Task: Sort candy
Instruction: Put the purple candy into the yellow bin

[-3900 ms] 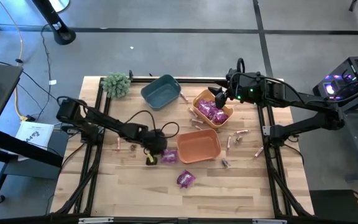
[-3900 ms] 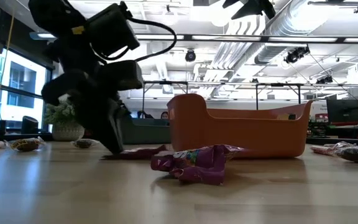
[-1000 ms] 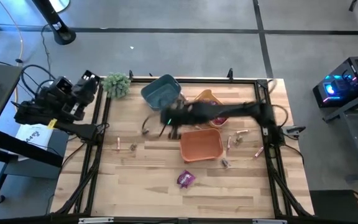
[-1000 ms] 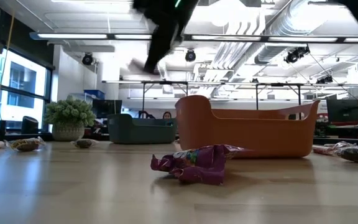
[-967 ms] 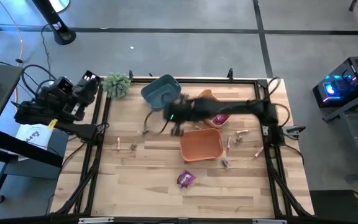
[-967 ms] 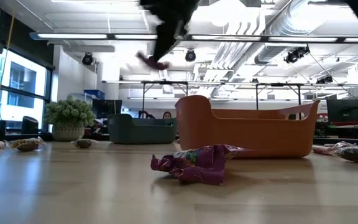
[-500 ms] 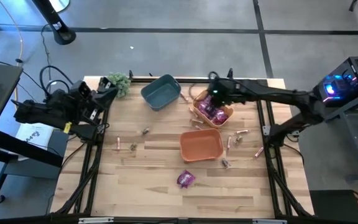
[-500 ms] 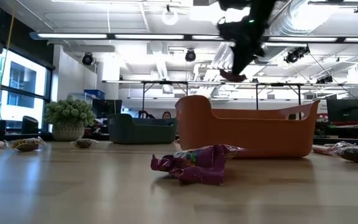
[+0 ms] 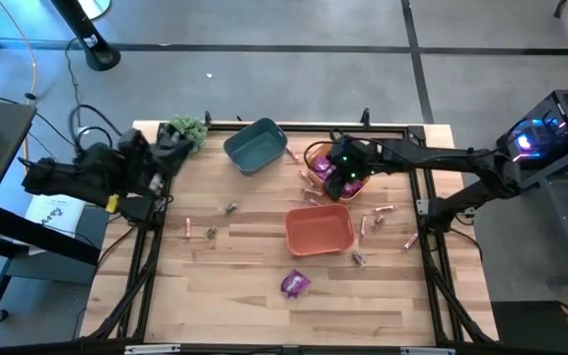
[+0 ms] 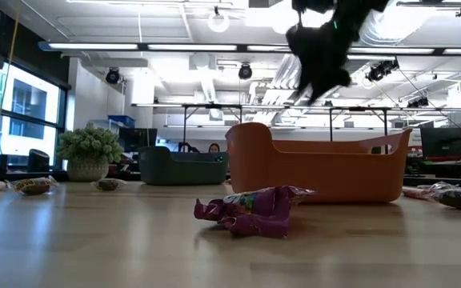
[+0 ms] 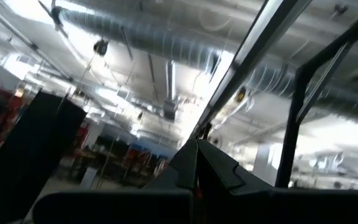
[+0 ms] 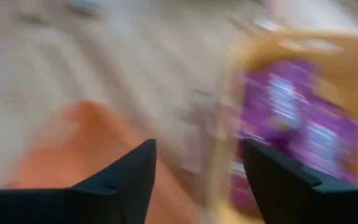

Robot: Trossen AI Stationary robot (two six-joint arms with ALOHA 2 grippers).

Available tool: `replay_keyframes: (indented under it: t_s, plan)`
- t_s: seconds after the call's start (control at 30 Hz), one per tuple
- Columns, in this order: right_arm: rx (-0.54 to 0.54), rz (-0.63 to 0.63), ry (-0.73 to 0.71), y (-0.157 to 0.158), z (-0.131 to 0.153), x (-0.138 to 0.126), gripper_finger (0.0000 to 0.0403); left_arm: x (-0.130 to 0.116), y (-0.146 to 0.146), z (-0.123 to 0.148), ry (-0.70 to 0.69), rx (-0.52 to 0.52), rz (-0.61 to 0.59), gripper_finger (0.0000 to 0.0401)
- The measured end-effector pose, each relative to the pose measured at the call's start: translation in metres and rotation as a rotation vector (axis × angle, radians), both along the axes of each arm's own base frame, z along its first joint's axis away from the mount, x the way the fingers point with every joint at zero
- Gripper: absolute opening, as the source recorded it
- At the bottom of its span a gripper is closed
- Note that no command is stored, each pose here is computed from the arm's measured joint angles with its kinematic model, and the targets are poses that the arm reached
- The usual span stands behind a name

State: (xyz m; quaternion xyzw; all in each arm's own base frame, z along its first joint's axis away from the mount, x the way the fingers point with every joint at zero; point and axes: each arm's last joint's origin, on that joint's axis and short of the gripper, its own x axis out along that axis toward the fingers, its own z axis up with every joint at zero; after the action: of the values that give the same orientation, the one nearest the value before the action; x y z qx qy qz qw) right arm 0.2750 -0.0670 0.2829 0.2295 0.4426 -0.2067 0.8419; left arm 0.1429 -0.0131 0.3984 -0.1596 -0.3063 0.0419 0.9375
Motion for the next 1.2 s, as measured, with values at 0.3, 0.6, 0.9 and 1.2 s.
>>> replay_keyframes:
  t_s: [0.3,0.6,0.9,1.2]
  plan:
    - [0.055,0.3,-0.273,0.08,0.034,0.028,0.0252,0.053,-0.008,-0.049,0.414,-0.058,-0.034,0.0081]
    - [0.008,0.647,-0.161,0.166,-0.001,0.043,0.0252,0.062,-0.001,-0.066,0.569,-0.059,0.068,0.0186]
    - [-0.13,0.978,-0.017,0.216,-0.064,0.072,0.0252,0.062,0.007,-0.076,0.66,-0.105,0.095,0.0218]
    - [-0.316,1.095,0.085,0.241,-0.106,0.111,0.0252,0.061,0.006,-0.081,0.716,-0.096,0.088,0.0219]
